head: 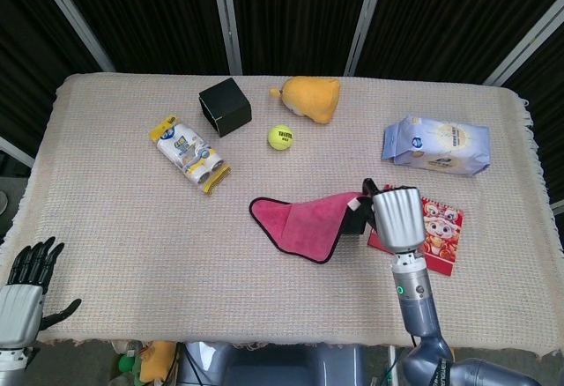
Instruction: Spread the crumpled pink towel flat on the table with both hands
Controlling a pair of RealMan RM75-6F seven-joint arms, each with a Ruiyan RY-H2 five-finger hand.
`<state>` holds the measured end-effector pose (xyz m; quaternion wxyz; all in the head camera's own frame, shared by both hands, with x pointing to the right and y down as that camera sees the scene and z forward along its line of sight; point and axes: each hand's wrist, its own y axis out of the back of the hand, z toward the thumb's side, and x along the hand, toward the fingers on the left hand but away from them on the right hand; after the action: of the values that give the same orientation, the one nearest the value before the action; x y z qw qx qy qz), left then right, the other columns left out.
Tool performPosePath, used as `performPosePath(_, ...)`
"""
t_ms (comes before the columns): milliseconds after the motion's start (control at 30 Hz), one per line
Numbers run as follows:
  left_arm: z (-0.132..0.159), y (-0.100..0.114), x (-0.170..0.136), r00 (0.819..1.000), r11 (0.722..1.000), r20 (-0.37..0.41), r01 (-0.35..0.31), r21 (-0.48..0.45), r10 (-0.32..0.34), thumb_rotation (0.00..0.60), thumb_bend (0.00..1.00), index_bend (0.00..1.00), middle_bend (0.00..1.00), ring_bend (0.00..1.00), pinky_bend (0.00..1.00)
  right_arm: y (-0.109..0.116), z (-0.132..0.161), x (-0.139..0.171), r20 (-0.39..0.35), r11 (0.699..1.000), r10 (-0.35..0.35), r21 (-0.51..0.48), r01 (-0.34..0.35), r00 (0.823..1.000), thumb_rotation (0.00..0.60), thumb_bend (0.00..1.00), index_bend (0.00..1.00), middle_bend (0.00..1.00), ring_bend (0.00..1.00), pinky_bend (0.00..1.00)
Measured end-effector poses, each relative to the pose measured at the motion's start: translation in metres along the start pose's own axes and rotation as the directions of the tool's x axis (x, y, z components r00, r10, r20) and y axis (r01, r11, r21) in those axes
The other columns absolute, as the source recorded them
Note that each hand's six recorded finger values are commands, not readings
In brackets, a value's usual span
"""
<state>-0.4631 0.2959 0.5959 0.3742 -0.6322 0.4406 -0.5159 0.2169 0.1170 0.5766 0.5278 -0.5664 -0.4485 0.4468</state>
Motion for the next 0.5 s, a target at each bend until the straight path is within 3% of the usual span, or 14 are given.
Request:
performPosePath(200, 0.013, -0.001, 0.014, 1.000, 0.999, 0.005, 0.014, -0.050, -0.014, 0.600, 0.00, 0.00, 0.00, 0.00, 0.00, 0.019, 0.017, -0.020, -0.002, 1.000, 0.002, 0.006, -0.002, 1.000, 0.600, 0.56, 0.71, 1.00, 1.00, 0.97)
performPosePath(300, 0.025, -0.001, 0.027, 1.000, 0.994, 0.009, 0.022, -0.103, -0.021, 0.600, 0.02, 0.05, 0.00, 0.00, 0.00, 0.028, 0.028, -0.029, -0.010, 1.000, 0.000, 0.018, 0.000, 1.000, 0.600, 0.56, 0.71, 1.00, 1.00, 0.97)
performPosePath(500, 0.073, 0.003, 0.068, 0.997, 0.976, 0.073, 0.043, -0.214, -0.028, 0.600, 0.05, 0.10, 0.00, 0.00, 0.00, 0.042, 0.053, -0.043, -0.027, 0.999, -0.002, 0.040, 0.003, 1.000, 0.600, 0.56, 0.72, 1.00, 1.00, 0.97)
